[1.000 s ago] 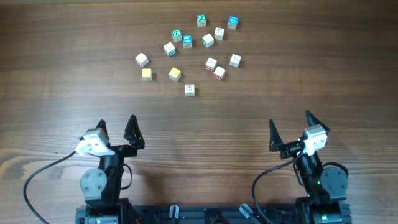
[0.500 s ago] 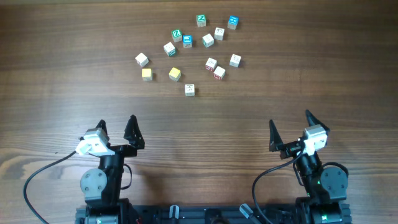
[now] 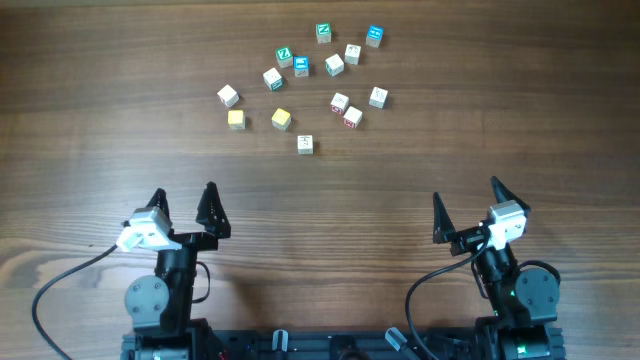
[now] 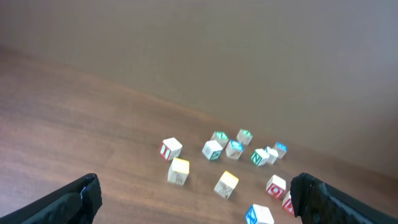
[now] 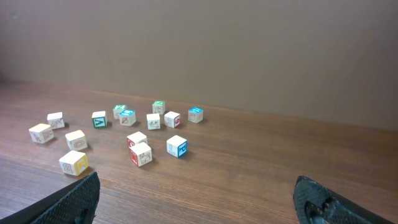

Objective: Form a tower
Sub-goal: 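Raise the left arm and move the left gripper toward the block cluster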

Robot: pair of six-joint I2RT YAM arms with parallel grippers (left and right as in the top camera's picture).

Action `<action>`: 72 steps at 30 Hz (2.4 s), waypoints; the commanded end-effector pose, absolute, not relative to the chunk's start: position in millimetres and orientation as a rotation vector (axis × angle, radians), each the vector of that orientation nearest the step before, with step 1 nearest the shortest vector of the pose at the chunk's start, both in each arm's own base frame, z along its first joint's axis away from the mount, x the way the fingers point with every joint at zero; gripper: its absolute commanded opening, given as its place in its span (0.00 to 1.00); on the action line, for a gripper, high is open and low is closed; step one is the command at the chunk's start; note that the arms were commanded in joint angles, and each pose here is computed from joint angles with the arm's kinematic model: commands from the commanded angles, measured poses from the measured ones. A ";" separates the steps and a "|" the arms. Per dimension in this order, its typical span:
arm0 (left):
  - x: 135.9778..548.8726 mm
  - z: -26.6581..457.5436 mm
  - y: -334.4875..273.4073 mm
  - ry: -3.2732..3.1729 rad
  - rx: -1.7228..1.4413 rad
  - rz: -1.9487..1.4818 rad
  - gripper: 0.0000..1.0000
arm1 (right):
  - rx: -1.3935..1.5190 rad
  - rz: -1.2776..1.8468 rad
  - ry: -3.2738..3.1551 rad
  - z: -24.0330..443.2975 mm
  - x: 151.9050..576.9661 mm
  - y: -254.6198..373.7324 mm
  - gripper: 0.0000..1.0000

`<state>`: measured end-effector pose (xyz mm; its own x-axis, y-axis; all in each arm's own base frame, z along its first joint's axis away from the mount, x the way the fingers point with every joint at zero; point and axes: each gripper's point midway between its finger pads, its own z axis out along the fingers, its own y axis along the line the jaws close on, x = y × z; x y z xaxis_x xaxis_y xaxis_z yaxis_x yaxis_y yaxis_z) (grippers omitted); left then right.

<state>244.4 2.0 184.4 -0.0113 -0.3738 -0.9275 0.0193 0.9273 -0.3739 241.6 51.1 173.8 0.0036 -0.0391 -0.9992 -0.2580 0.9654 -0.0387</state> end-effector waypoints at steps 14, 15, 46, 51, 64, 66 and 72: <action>245.2 429.0 -2.4 1.709 -0.210 -0.256 1.00 | -0.226 0.148 1.555 175.4 242.2 47.3 1.00; 256.1 435.8 -3.4 1.755 -0.212 -0.267 1.00 | -0.226 0.148 1.555 175.4 242.2 47.3 1.00; 513.3 375.3 2.4 2.167 -0.266 -0.363 0.04 | -0.226 0.148 1.555 175.4 242.2 47.3 1.00; 509.0 323.5 -4.2 2.344 -0.304 -0.373 0.04 | -0.226 0.149 1.555 175.4 242.2 47.4 1.00; 482.8 161.2 -88.5 2.890 -0.194 -0.287 0.04 | -0.226 0.148 1.555 175.4 242.2 47.3 1.00; 469.1 140.1 -103.9 2.983 -0.153 -0.259 0.04 | -0.226 0.148 1.555 175.4 242.2 47.3 1.00; 426.5 121.5 -135.9 3.165 -0.043 -0.212 0.19 | -0.226 0.148 1.555 175.4 242.2 47.3 1.00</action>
